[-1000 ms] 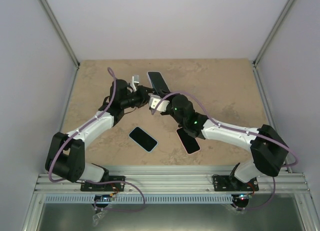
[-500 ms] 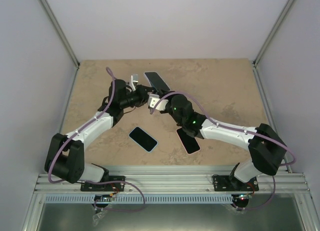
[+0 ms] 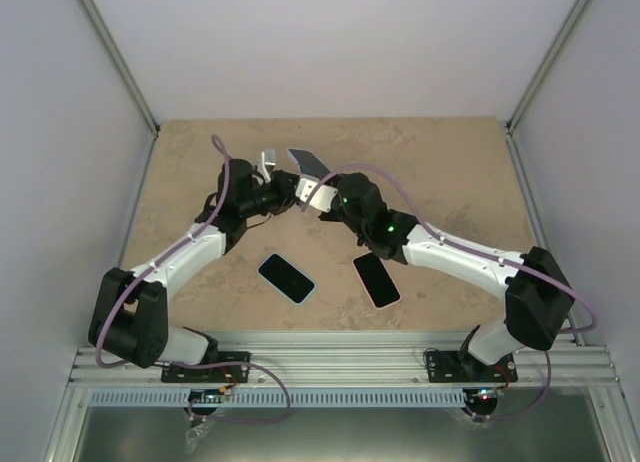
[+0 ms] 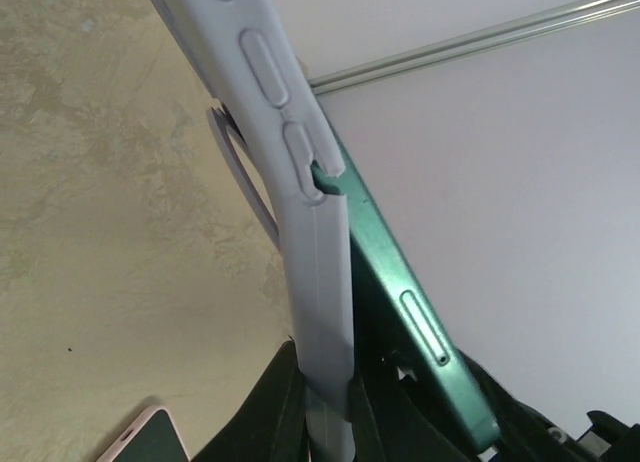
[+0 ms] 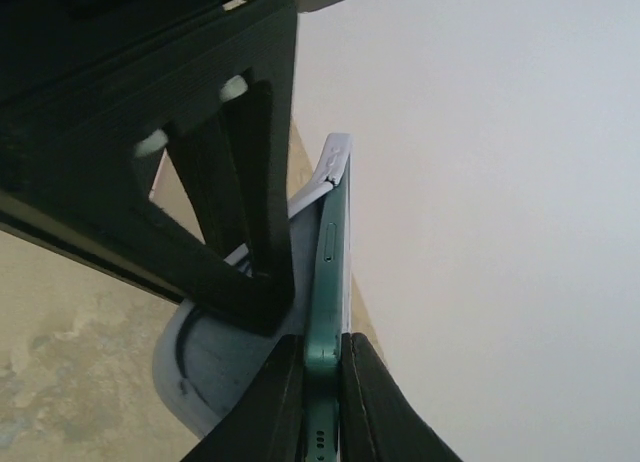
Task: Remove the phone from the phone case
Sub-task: Remove the phone case from the phone, then place the phone at the center of the board, then place the phone case at the center of the board.
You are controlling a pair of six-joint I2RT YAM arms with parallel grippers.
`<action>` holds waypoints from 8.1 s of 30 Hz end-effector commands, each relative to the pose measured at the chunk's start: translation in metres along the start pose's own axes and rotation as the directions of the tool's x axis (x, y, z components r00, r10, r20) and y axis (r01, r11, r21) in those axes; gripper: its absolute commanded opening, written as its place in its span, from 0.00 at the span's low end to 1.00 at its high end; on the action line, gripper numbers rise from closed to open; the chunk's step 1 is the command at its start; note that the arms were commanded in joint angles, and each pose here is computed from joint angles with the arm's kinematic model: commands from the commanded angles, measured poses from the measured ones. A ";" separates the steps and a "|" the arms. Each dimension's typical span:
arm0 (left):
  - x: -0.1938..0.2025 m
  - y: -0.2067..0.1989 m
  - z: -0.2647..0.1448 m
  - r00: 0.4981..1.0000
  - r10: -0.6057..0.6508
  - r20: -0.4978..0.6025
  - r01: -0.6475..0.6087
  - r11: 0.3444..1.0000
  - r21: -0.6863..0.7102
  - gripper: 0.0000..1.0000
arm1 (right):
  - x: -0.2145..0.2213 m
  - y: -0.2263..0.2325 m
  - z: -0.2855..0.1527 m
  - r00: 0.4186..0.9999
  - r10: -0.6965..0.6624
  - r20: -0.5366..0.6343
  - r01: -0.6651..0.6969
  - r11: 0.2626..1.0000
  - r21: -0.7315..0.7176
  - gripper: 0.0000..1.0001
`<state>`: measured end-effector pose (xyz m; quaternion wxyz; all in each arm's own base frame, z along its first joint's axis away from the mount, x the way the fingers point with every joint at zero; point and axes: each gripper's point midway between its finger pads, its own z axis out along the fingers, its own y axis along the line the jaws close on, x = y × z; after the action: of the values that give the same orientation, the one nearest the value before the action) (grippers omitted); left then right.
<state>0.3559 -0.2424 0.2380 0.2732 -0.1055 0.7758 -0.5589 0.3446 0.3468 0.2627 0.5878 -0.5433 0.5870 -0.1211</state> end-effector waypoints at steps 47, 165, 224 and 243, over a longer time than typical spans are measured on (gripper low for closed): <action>0.019 -0.050 -0.005 0.985 0.162 -0.055 -0.150 0.972 0.183 0.00 | 0.002 -0.074 -0.013 0.989 0.148 -0.001 -0.147 0.983 0.107 0.00; -0.088 0.203 0.140 0.936 0.103 -0.336 -0.221 0.916 -0.334 0.00 | 0.224 0.065 0.141 0.938 -0.039 -0.344 0.056 0.998 0.040 0.28; -0.056 0.200 0.123 0.896 -0.017 -0.444 -0.132 0.944 -0.303 0.00 | 0.175 0.010 0.091 0.724 0.581 -0.373 -0.684 0.675 -0.276 0.98; -0.059 0.213 0.145 0.891 -0.021 -0.453 -0.136 0.941 -0.310 0.00 | 0.204 0.022 0.090 0.441 0.762 -0.474 -0.897 0.353 -0.267 0.98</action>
<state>0.5125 -0.2504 0.0341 0.0904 0.0020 0.9037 -0.4185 0.4676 0.2360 0.0976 0.3240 -0.2781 0.8686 0.2514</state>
